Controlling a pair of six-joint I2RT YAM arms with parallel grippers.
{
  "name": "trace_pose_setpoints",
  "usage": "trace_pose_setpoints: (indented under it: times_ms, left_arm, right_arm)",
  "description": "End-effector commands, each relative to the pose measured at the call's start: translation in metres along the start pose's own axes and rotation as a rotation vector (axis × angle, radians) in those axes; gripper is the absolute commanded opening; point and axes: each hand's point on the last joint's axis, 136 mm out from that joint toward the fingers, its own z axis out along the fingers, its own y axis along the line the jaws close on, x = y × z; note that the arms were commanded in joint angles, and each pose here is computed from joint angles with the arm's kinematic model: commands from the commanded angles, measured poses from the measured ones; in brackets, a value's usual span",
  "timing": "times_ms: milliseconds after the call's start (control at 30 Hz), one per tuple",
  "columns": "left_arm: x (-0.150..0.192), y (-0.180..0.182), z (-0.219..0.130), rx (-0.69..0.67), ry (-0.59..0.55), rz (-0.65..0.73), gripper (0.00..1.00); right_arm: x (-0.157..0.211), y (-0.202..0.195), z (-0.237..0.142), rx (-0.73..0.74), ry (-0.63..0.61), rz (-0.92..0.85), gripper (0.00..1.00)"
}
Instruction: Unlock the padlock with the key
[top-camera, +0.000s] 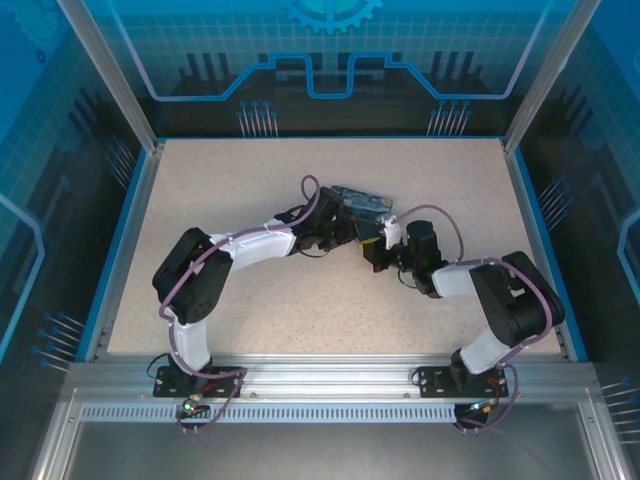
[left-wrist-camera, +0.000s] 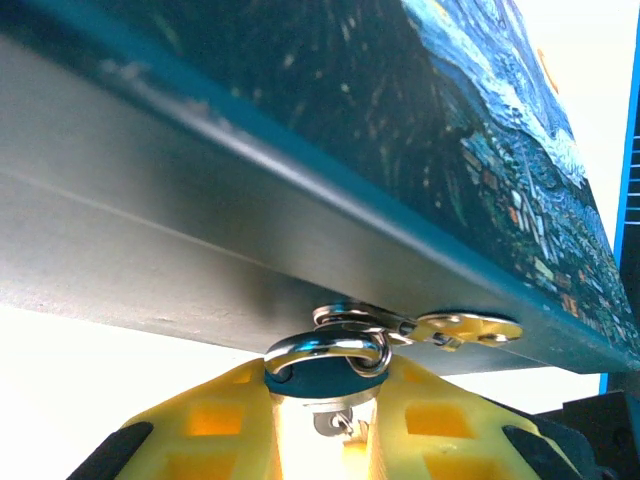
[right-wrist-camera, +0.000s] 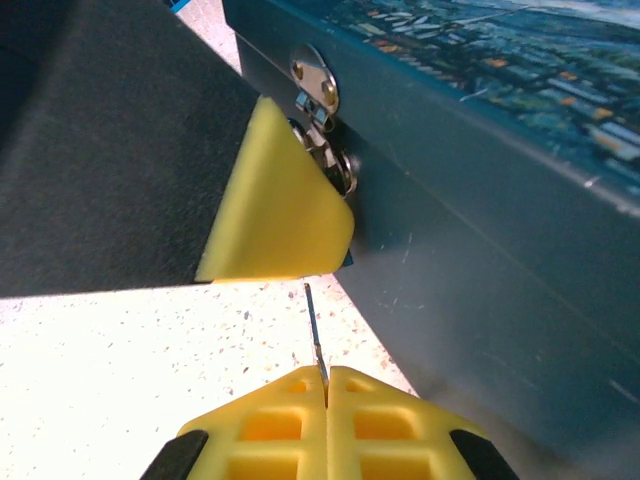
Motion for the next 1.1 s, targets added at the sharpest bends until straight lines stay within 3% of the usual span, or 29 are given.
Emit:
trace_pose_setpoints:
  times_ms: [0,167,600,1067]
  left_arm:
    - [-0.015,-0.032,-0.024,0.097,-0.044,0.003,0.19]
    - [-0.016,-0.035,-0.026,0.105,-0.044,-0.005,0.19]
    - [-0.016,-0.038,-0.026,0.114,-0.042,-0.014,0.19]
    - [-0.015,-0.038,-0.028,0.121,-0.041,-0.020,0.19]
  right_arm:
    - [0.011,-0.005,-0.009,0.031,0.031,0.013,0.00]
    - [0.021,-0.004,-0.012,0.035,0.056,0.046,0.00]
    - [-0.006,0.004,-0.008,0.005,-0.002,0.062,0.00]
    - [-0.006,0.004,0.006,0.013,0.012,0.070,0.00]
